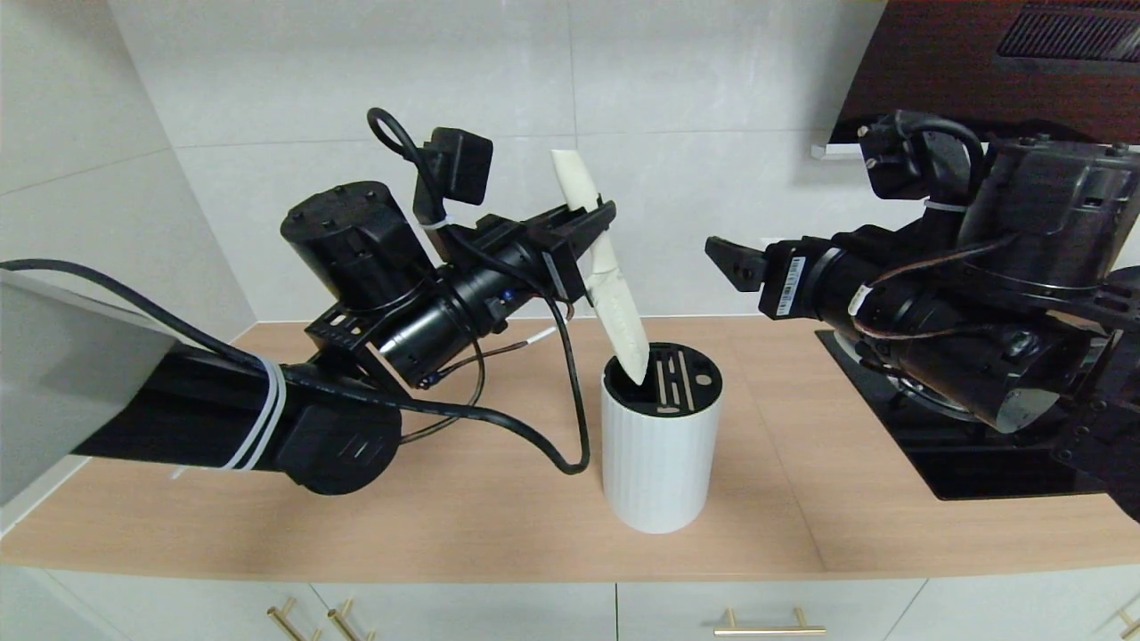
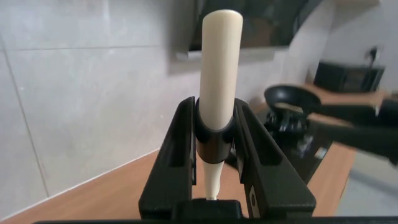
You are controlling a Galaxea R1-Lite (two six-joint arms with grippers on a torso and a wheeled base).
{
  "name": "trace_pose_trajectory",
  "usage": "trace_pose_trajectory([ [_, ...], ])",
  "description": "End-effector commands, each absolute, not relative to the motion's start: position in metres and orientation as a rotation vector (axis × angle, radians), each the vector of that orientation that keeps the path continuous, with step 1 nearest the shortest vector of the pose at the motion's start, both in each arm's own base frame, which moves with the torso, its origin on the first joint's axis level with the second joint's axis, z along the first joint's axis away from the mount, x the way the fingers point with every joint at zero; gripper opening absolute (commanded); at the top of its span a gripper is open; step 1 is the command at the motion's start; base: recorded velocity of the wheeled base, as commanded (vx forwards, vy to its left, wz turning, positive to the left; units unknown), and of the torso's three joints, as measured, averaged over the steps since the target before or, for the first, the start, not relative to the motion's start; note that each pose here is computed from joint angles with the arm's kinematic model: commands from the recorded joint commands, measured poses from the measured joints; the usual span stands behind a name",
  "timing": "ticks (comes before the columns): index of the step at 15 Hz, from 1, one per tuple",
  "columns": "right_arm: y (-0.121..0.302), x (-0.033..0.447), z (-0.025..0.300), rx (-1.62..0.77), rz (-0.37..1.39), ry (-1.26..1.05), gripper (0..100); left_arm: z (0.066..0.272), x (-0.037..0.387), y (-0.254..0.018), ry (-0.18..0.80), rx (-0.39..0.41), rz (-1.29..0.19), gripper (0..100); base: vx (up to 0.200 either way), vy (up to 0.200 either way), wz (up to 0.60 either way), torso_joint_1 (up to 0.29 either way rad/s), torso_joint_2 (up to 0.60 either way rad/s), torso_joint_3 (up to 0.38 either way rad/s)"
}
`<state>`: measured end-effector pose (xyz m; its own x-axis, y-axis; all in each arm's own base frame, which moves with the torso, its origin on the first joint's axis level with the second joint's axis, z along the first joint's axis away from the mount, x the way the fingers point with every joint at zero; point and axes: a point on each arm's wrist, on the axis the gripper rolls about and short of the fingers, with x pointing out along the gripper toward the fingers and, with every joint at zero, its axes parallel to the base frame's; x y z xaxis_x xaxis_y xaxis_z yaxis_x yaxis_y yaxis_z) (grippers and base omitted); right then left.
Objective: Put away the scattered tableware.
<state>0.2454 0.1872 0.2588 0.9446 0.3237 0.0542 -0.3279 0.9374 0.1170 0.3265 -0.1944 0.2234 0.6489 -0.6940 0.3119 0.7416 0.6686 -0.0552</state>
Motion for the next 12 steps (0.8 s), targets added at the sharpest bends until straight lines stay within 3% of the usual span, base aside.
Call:
trace_pose_trajectory([
  [1,0.189,0.248,0.254,0.119,0.331,-0.023,100,0.212,0.33,-0.2,-0.249,-0.17,-0.826,0,0.0,0.0,0.0,0.0,0.0,0.0],
  [6,0.19,0.249,0.253,0.114,0.331,-0.019,100,0.204,0.333,-0.203,-0.236,-0.155,-0.825,0,0.0,0.0,0.0,0.0,0.0,0.0],
  [12,0.191,0.25,0.251,0.111,0.331,-0.014,100,0.18,0.338,-0.218,-0.179,-0.142,-0.851,0,0.0,0.0,0.0,0.0,0.0,0.0],
])
